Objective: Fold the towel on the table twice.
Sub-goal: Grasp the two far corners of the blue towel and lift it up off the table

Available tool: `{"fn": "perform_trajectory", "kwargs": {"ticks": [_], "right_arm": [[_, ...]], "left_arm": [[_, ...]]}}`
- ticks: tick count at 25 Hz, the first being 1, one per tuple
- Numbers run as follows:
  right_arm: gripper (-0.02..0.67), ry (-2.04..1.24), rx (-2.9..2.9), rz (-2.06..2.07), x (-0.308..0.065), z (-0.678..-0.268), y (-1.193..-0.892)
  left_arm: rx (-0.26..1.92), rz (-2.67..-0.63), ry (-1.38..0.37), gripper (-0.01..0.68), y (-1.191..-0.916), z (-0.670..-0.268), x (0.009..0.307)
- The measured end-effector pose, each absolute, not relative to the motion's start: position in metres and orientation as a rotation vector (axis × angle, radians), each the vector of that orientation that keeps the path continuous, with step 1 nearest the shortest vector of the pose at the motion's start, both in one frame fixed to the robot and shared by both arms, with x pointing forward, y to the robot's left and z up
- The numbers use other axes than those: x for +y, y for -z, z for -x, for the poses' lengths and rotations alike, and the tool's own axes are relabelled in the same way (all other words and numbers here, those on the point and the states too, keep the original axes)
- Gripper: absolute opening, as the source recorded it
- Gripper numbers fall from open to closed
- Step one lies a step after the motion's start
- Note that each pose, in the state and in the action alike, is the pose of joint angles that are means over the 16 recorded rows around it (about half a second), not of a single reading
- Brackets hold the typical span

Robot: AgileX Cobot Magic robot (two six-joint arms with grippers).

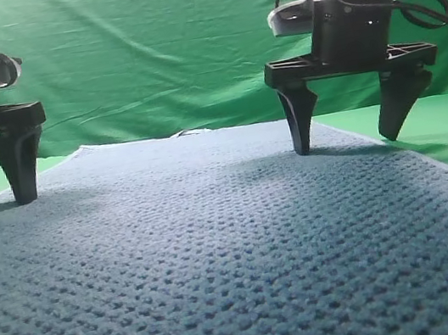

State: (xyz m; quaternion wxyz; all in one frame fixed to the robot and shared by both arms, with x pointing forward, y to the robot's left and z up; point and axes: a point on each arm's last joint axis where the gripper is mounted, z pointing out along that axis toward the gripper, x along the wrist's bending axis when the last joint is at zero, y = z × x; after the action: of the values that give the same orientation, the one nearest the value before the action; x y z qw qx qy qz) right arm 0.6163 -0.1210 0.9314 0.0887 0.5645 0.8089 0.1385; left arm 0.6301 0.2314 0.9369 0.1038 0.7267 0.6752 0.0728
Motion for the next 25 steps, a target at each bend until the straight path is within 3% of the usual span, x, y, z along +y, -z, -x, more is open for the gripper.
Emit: {"fn": "perform_trajectory", "kwargs": {"ticks": [6, 17, 21, 25], "right_arm": [[0.510, -0.431, 2.416, -1.647, -0.117, -0.617, -0.930], [0.120, -0.450, 2.426, -1.648, -0.110, -0.619, -0.927], [0.032, -0.431, 2.436, -1.662, -0.108, -0.622, -0.931], [0.004, -0.411, 2.443, -1.665, -0.104, -0.629, -0.943]], "left_arm": [[2.010, -2.116, -0.157, 0.476, -0.933, -0.632, 0.228], [2.034, -2.083, -0.039, 0.106, -0.927, -0.635, 0.223], [2.032, -2.080, -0.039, 0.029, -0.929, -0.635, 0.224], [2.020, -2.075, -0.071, 0.004, -0.941, -0.635, 0.224]]}}
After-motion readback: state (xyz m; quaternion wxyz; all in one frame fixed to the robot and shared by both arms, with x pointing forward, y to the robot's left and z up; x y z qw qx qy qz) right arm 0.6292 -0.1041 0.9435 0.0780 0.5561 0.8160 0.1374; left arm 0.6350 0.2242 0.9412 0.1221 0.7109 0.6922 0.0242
